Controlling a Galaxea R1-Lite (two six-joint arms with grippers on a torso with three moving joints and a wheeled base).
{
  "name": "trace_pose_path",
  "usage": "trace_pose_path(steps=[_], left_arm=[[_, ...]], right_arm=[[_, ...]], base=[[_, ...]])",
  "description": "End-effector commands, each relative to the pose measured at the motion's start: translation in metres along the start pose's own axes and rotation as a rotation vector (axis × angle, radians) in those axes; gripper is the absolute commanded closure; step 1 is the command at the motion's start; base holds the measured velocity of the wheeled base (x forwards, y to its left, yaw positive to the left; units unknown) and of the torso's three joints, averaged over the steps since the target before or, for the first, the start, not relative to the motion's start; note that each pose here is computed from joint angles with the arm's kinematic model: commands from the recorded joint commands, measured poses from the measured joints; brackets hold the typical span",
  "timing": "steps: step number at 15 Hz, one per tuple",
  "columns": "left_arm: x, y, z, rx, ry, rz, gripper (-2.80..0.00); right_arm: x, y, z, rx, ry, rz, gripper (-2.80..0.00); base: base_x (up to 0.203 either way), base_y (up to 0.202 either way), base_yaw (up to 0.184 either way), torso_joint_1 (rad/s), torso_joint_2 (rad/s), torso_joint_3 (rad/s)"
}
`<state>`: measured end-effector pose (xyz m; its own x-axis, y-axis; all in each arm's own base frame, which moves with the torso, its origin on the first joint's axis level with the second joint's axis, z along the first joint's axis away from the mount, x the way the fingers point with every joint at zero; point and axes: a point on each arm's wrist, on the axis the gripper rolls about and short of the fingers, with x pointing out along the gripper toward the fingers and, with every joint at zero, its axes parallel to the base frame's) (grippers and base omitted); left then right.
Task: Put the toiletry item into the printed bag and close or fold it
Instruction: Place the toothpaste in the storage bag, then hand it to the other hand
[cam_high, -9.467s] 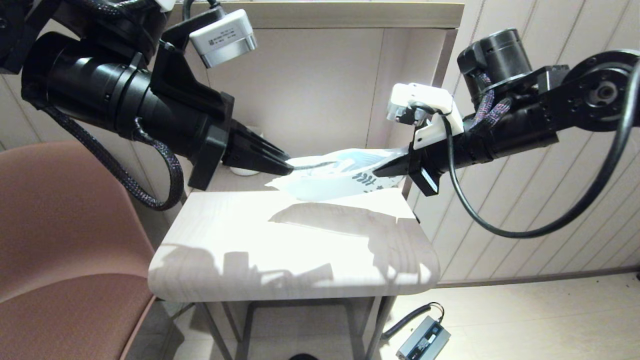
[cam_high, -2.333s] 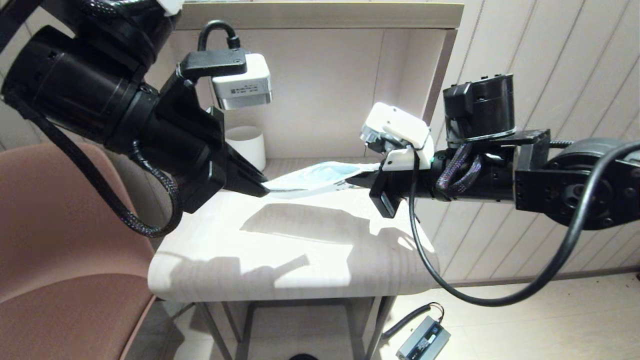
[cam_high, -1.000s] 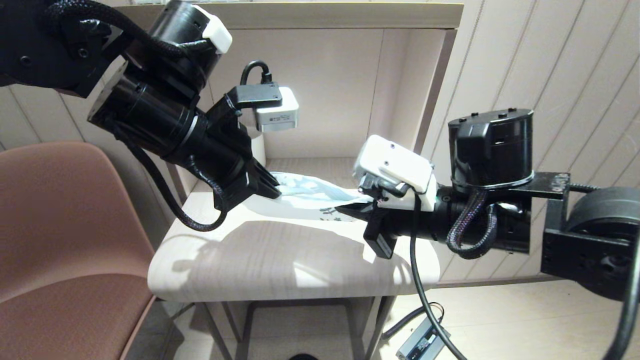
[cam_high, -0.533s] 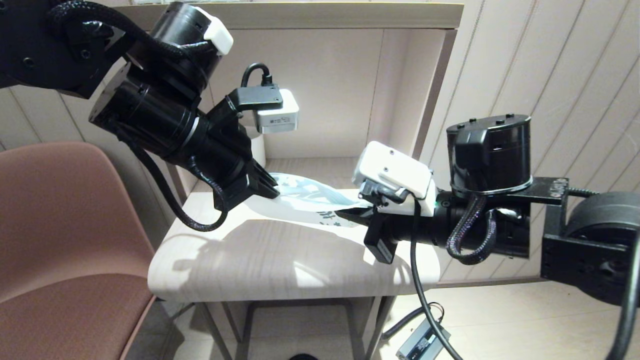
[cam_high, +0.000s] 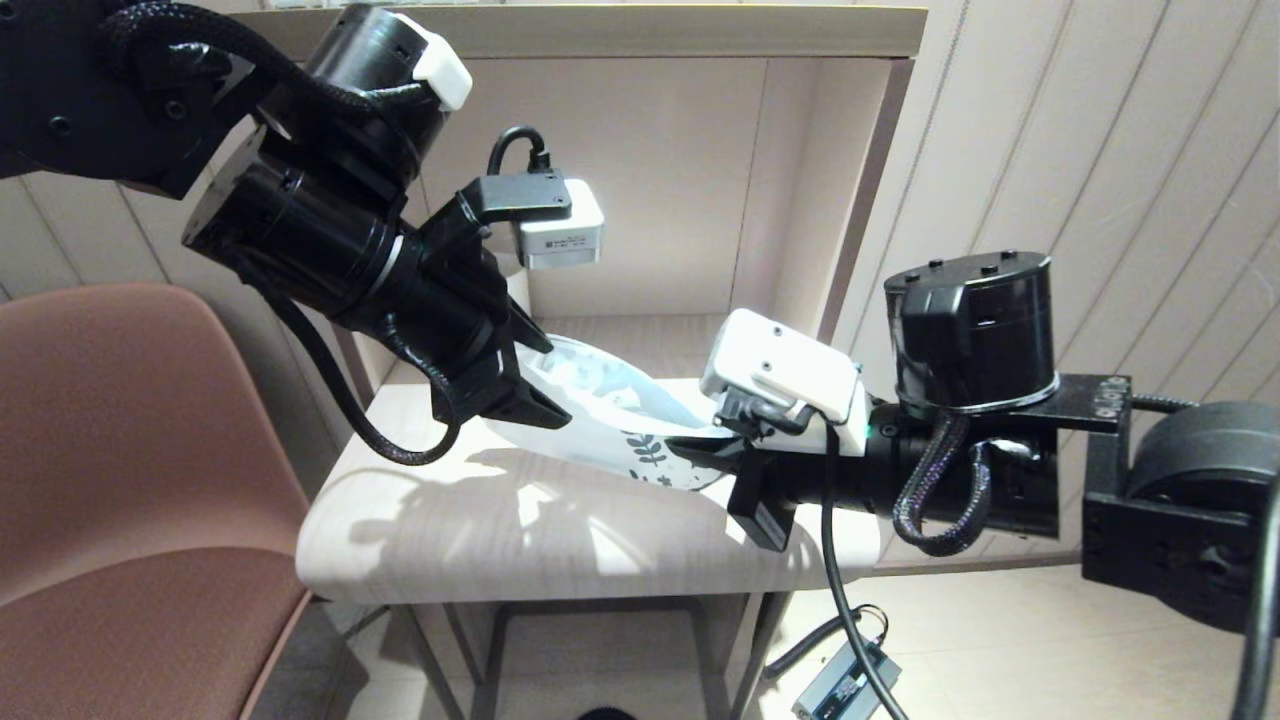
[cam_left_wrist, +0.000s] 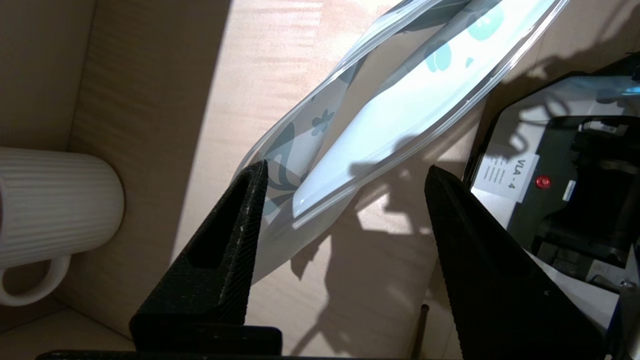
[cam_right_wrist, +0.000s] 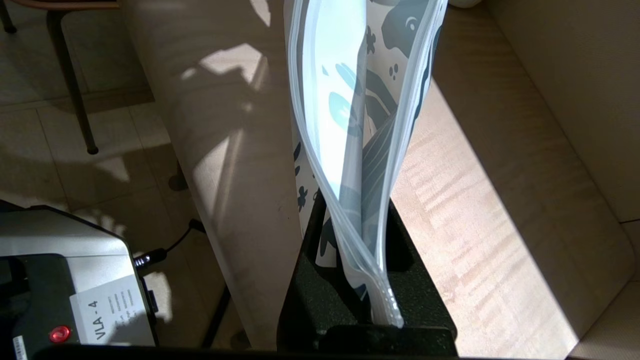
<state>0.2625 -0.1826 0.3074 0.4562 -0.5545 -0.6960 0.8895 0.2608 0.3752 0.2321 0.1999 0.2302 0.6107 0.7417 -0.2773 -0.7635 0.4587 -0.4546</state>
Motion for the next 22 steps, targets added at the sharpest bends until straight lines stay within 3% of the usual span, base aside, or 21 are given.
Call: trace_pose_path(steps=[1,3,6,8,12,14,16,19,21,22], left_arm=[[-0.003,-0.001,0.001,0.004,-0.006,0.002,-2.8],[-0.015,0.002,0.006,-0.018,-0.073,0.042,-2.8],[-0.044,0.011,0.001,-0.124,-0.211,0.037,-2.8],[-0.065,0.014,-0.005,-0.146,-0.265,0.052,-2.8],[-0.098,0.023,-0.027,-0.27,-0.334,0.05,-2.8],[-0.107,0.023,-0.049,-0.379,-0.363,-0.004,-2.8],[-0.101,0.022,-0.073,-0.446,-0.382,-0.057,-2.8],[-0.074,0.027,-0.092,-0.423,-0.454,-0.054,-2.8],[-0.067,0.034,-0.097,-0.382,-0.538,-0.021,-2.8],[-0.069,0.037,-0.099,-0.428,-0.569,-0.044,-2.8]], right_arm=[[0.0,0.0,0.001,-0.004,-0.004,0.0,0.0],[-0.003,-0.004,0.003,-0.001,-0.019,-0.018,0.0],[-0.004,-0.009,0.003,0.017,-0.041,-0.044,0.0],[-0.009,-0.014,0.003,0.019,-0.043,-0.065,0.0],[-0.013,-0.026,0.004,0.071,-0.053,-0.104,0.0],[-0.016,-0.04,0.007,0.127,-0.071,-0.147,0.0],[-0.018,-0.052,0.021,0.216,-0.124,-0.176,0.0],[-0.015,-0.065,0.039,0.378,-0.182,-0.187,0.0],[-0.019,-0.066,0.043,0.464,-0.112,-0.151,0.0],[-0.023,-0.067,0.048,0.505,-0.084,-0.138,0.0]], base=[[0.0,0.0,0.0,0.0,0.0,0.0],[0.0,0.0,0.0,0.0,0.0,0.0],[0.0,0.0,0.0,0.0,0.0,0.0],[0.0,0.0,0.0,0.0,0.0,0.0],[0.0,0.0,0.0,0.0,0.0,0.0],[0.0,0.0,0.0,0.0,0.0,0.0],[0.0,0.0,0.0,0.0,0.0,0.0],[0.0,0.0,0.0,0.0,0.0,0.0],[0.0,0.0,0.0,0.0,0.0,0.0],[0.0,0.0,0.0,0.0,0.0,0.0]])
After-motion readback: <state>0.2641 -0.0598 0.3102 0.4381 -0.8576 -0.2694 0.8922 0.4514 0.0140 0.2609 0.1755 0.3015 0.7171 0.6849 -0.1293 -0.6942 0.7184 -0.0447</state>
